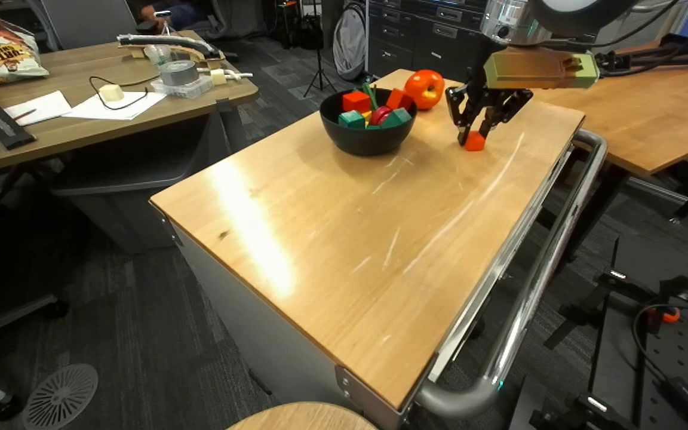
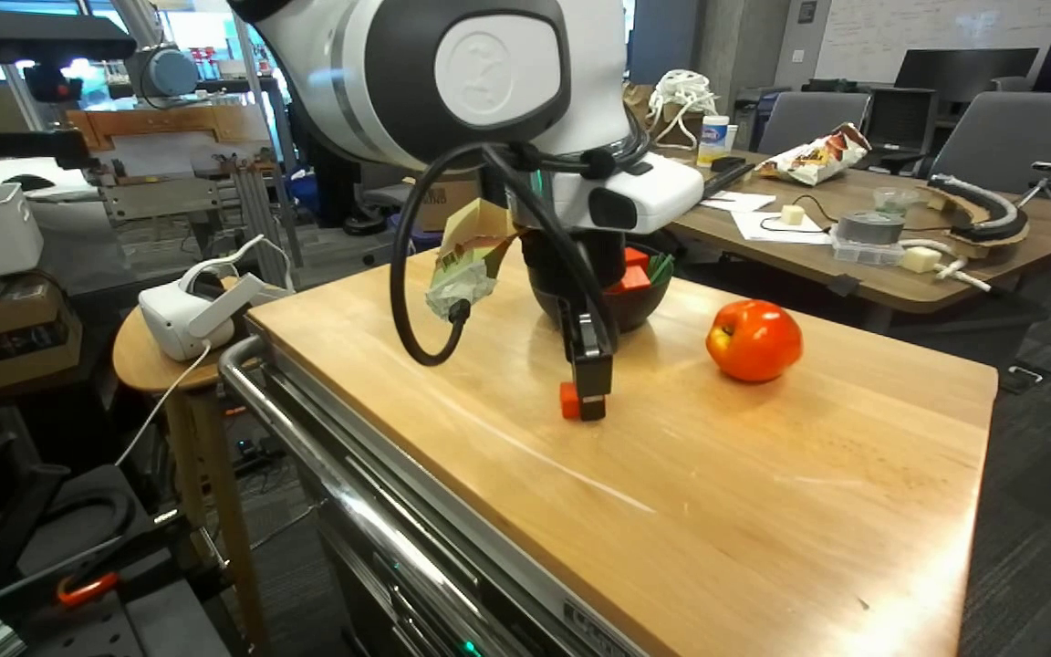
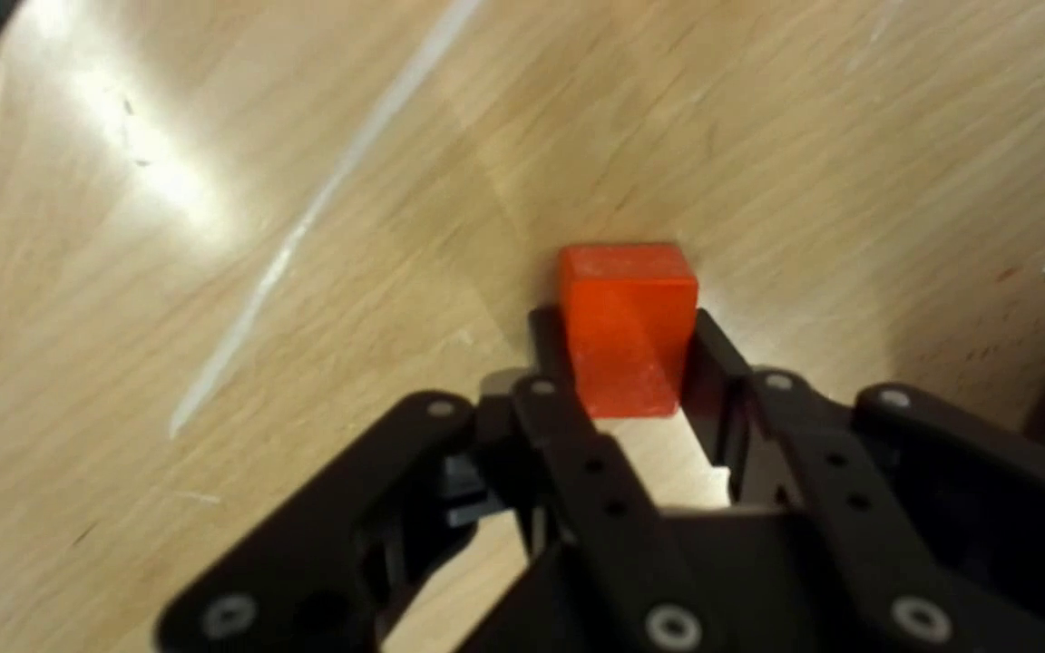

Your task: Put the red object and blocks into the bowl and then move the apple to the left side of the bowl

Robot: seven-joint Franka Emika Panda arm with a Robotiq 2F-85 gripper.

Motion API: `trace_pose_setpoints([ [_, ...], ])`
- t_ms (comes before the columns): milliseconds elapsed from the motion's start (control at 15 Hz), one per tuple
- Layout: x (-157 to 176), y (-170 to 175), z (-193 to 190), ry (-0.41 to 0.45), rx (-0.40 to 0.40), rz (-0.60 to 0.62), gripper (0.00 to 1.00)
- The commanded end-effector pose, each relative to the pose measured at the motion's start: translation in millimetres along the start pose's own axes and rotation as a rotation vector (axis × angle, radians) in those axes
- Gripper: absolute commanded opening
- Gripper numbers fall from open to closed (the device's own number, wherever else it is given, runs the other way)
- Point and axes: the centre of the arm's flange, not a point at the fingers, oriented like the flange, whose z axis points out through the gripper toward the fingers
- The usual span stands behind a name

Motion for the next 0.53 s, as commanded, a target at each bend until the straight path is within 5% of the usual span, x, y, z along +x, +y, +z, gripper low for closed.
trace_pose_setpoints([
  [0,1.7,-1.5,-10.7,-0.013,0.076,0.06,0.19],
  [133,-1.1,-12.1,-28.3,0.022,0.127,0.077,0.19],
  [467,-33.5,-62.5,-124.5,0.263,0.244,-0.024,0.18],
])
